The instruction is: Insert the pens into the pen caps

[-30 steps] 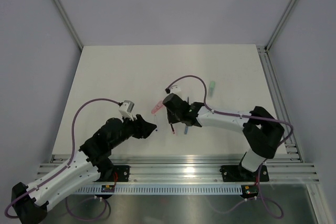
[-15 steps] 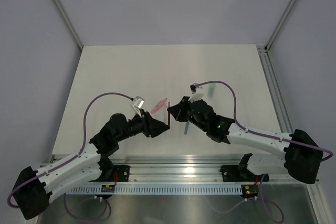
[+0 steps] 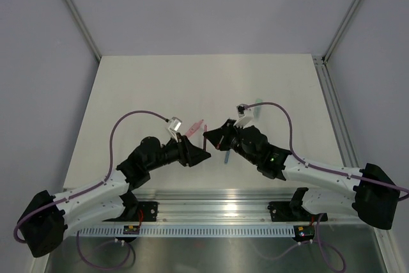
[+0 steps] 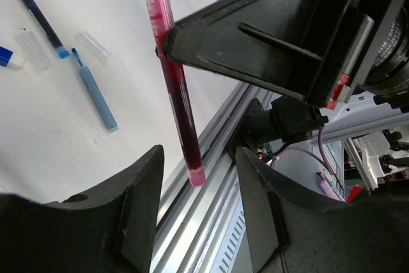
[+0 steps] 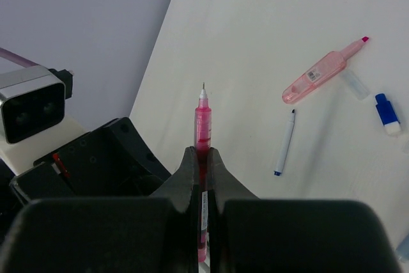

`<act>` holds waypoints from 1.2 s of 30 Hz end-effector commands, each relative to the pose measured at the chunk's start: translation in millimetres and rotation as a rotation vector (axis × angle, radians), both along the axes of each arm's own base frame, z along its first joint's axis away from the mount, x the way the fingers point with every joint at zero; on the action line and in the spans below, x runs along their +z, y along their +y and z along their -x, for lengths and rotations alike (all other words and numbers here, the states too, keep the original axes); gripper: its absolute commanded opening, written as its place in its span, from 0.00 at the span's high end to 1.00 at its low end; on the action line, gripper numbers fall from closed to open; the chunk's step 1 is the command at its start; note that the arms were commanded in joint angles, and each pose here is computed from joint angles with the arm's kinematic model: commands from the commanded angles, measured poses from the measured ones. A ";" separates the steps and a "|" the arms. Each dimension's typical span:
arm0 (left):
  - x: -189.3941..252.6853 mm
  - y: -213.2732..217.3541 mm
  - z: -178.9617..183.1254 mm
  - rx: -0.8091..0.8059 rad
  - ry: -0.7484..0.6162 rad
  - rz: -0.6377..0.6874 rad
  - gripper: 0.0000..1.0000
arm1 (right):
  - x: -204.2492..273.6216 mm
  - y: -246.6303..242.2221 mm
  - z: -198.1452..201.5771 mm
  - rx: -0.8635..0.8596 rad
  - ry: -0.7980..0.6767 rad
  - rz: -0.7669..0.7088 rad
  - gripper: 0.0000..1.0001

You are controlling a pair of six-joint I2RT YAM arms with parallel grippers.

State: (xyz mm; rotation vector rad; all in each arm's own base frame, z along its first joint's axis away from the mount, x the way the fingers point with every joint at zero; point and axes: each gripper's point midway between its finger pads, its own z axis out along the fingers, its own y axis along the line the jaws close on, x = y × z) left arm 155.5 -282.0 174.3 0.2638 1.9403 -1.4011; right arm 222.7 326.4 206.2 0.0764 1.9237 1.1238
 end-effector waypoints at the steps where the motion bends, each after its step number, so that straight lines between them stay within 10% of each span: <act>1: 27.6 -7.9 -11.4 0.021 -0.075 0.070 0.51 | 15.9 6.5 9.6 0.038 -0.018 -0.069 1.00; 4: 27.1 -10.8 -13.2 0.019 -0.069 0.077 0.62 | 13.4 7.0 12.3 0.044 -0.008 -0.070 1.00; 8: 27.8 -11.2 -14.4 0.024 -0.071 0.083 1.00 | 13.3 4.8 14.2 0.042 -0.006 -0.070 1.00; 17: 22.0 10.5 -20.0 0.115 -0.130 0.011 1.00 | 9.5 -13.1 19.6 0.036 0.001 0.054 0.54; 29: 24.3 41.0 -21.2 0.189 -0.265 -0.094 1.00 | -61.0 -83.6 -8.3 -0.040 0.184 0.343 0.87; 36: 18.9 42.5 -24.8 0.189 -0.306 -0.136 1.00 | -108.0 -119.2 -42.1 -0.140 0.304 0.581 0.89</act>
